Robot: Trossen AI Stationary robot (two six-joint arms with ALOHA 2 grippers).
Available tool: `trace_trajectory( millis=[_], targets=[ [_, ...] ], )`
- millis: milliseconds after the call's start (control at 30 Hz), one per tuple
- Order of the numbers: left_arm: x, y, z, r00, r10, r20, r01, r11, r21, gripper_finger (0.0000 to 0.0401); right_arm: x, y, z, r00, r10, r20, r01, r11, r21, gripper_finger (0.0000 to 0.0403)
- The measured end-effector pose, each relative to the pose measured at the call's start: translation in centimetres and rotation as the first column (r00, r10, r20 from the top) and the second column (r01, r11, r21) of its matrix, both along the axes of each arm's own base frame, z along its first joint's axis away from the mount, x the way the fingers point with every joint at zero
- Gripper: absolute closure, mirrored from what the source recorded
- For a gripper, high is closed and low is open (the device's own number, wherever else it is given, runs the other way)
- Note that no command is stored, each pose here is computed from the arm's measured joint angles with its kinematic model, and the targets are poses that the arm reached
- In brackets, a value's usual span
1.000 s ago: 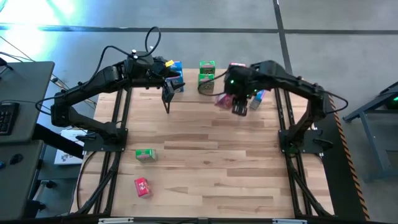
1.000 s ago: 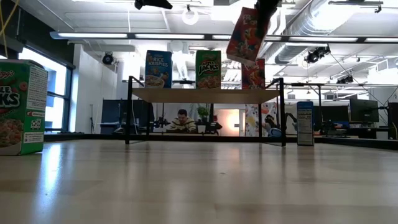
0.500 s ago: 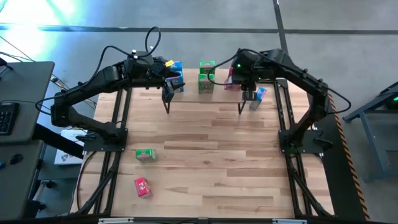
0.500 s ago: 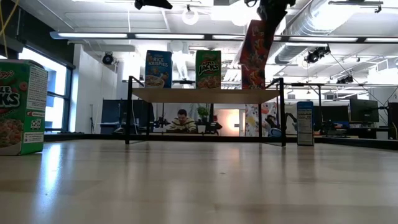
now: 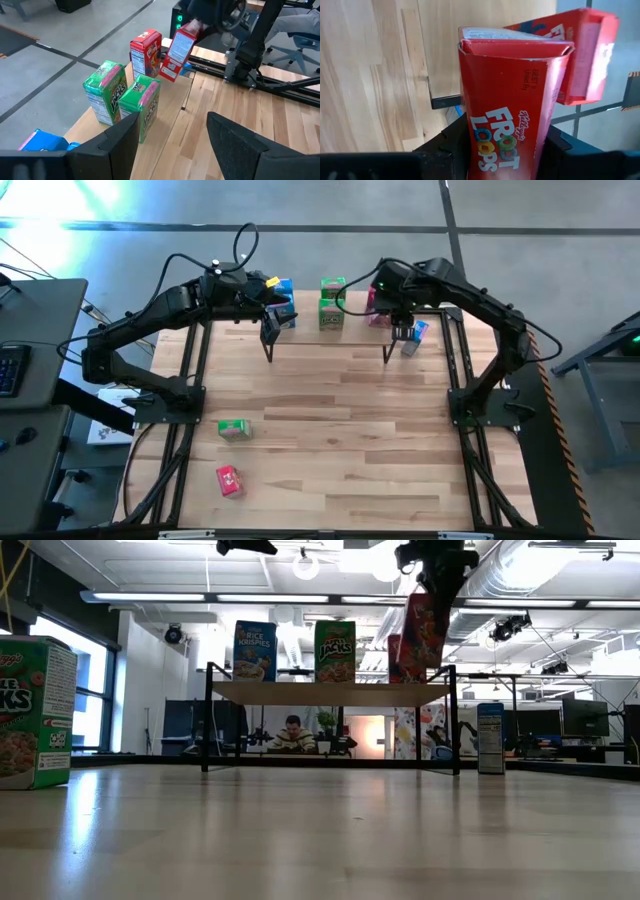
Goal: Stack cereal on shelf
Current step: Put the right red cereal box on the shelf aligned with the other red cereal box
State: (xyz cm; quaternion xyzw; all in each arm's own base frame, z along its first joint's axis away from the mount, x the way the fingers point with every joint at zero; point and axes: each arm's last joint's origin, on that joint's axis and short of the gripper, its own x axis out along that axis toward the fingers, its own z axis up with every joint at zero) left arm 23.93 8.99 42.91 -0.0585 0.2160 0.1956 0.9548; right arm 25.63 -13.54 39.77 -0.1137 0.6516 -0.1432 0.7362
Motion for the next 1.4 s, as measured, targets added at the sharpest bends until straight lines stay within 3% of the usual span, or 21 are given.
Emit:
trace_trajectory(
  millis=[533,867,1400],
  targets=[
    [0.0,0.0,0.0,1.0,0.0,0.0,0.0,1.0,0.0,0.018,2.1,-1.1,-2.5,0.996,-0.005,-0.085,0.006,1.0,0.017,0.0254],
    [0.0,0.0,0.0,1.0,0.0,0.0,0.0,1.0,0.0,0.018,2.7,-1.4,-2.7,0.996,0.035,-0.088,-0.036,0.999,-0.007,0.0254],
    [0.0,0.0,0.0,1.0,0.0,0.0,0.0,1.0,0.0,0.018,2.5,-1.2,-2.8,0.995,0.043,-0.088,-0.04,0.999,0.037,0.0254]
  ],
)
